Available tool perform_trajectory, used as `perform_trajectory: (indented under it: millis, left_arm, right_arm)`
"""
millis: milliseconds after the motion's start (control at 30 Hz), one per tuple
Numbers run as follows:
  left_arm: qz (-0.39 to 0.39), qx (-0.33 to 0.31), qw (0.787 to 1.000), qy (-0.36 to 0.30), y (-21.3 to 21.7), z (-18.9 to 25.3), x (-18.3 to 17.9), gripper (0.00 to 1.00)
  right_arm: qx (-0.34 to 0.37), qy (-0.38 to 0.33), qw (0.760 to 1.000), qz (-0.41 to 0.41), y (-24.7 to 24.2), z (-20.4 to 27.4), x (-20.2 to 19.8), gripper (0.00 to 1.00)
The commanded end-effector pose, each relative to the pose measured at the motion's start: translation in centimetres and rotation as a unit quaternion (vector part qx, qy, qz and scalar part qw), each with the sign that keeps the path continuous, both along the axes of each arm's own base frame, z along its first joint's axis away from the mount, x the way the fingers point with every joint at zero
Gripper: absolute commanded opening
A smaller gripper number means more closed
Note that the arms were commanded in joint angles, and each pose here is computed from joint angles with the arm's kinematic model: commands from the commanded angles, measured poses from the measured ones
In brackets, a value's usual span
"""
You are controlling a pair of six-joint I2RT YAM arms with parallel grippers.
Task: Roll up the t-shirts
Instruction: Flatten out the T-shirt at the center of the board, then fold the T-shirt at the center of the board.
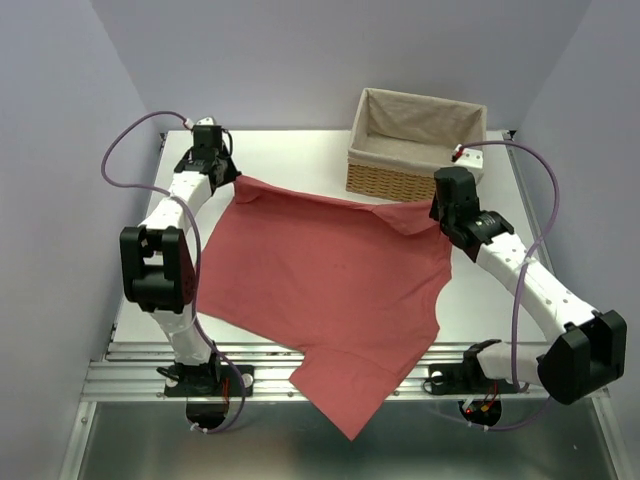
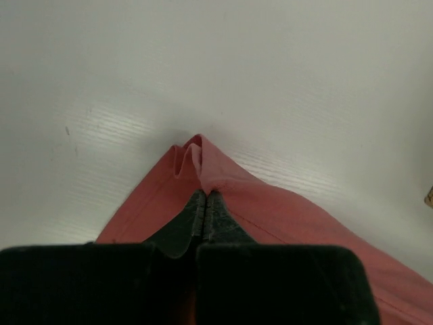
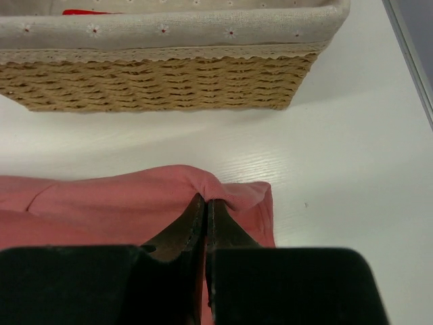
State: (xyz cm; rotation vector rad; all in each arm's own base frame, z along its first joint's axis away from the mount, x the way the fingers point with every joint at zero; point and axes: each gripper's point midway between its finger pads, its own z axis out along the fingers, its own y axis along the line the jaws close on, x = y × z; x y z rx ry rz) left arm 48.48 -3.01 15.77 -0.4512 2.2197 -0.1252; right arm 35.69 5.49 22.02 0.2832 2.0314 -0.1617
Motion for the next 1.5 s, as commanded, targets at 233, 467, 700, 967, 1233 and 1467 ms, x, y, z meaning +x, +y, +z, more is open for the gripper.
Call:
perform_trajectory:
  millis: [233, 467, 700, 967, 1233, 1467]
  left_arm:
    - [-0.031, 0.006, 0.999, -0.035, -0.5, 2.7, 5.7, 0.00]
    - [-0.015, 0.011, 1.000, -0.003, 0.9, 1.1, 6.2, 0.00]
    - [-0.028, 0.006, 1.000, -0.004, 0.6, 1.2, 7.8, 0.00]
    - [-0.023, 0.000, 1.000, 0.012, 0.3, -0.4, 9.0, 0.00]
    - [0.013, 0.025, 1.000, -0.001, 1.9, 1.6, 6.6, 0.00]
    - [0.037, 0.032, 0.999, 0.024, 3.1, 0.0, 3.5, 0.00]
  right_arm:
    - [0.036, -0.024, 0.999, -0.025, 0.0, 1.2, 0.8, 0.01]
    - [0.114, 0.044, 0.992, -0.006, 1.8, -1.9, -2.8, 0.01]
    - [0.142, 0.098, 0.985, -0.026, 1.8, -5.6, -5.5, 0.01]
    - [0.186, 0.108, 0.977, -0.011, 3.3, -6.6, -5.9, 0.01]
    - [0.220, 0.131, 0.967, 0.005, 4.4, -7.2, -7.6, 0.01]
    - [0.233, 0.146, 0.961, 0.008, 4.4, -7.4, -9.2, 0.01]
